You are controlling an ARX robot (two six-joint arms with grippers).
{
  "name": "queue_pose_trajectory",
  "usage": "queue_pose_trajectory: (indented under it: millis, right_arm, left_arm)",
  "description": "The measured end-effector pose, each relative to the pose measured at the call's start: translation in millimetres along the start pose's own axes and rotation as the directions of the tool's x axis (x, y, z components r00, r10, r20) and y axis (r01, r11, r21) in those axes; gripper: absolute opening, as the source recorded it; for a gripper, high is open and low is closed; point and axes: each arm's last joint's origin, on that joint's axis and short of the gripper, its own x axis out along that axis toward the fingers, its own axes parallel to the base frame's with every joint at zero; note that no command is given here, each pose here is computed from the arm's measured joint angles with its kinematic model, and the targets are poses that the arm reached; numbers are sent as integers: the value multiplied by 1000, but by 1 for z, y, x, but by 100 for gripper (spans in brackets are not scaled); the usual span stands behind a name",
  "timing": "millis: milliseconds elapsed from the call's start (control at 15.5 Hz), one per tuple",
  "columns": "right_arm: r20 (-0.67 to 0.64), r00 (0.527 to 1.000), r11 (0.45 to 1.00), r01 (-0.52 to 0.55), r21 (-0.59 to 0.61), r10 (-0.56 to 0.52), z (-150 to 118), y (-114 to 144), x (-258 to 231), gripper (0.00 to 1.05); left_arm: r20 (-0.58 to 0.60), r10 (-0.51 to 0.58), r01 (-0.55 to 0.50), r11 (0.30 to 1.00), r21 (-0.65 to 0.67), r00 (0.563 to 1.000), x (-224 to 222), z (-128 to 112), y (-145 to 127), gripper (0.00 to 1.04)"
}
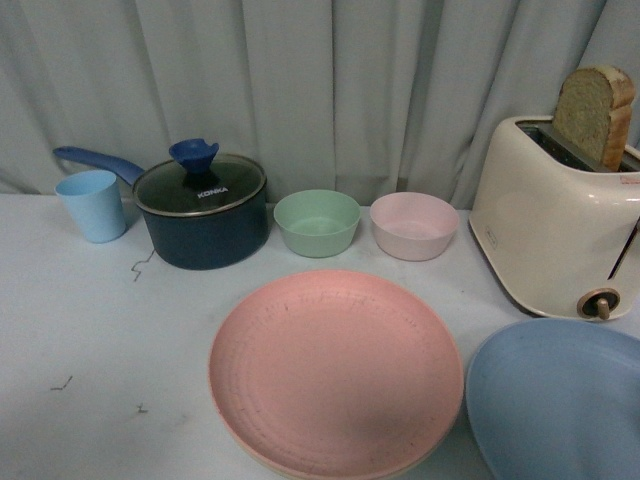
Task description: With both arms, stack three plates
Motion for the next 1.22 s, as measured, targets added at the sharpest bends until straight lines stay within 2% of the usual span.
queue_pose_trajectory:
  millis: [193,258,322,451,580,644,838,1095,1224]
  right_arm:
    - [-12,1000,1000,-2,14,2,-3,2,3,98]
    - [-8,1000,1000,-2,17,2,-3,2,3,94]
    - [-1,1000,1000,-3,17,3,-2,2,3,83]
    - [8,1000,1000,0,21,0,-2,0,2,38]
    - [6,1000,999,6,33,-6,-3,-4,2,14]
    - [5,1000,1000,-2,26,2,-4,-5,1,6]
    - [7,1000,999,-18,27,18,-5,-6,-2,2]
    - [12,1000,999,-21,31,21,-5,-8,-4,2]
    - [20,1000,999,-24,44,23,-6,-17,-9,2]
  left_arm:
    - [0,0,0,1000,0,1000,0,0,0,98]
    - [0,0,0,1000,0,1000,0,0,0,98]
    - [0,0,0,1000,0,1000,0,0,0,98]
    - [0,0,0,1000,0,1000,0,0,0,98]
    - [0,0,0,1000,0,1000,0,0,0,98]
    - [0,0,0,1000,0,1000,0,0,0,98]
    - [0,0,0,1000,0,1000,0,0,0,98]
    - [0,0,0,1000,0,1000,0,0,0,98]
    - [0,0,0,1000,0,1000,0,0,0,98]
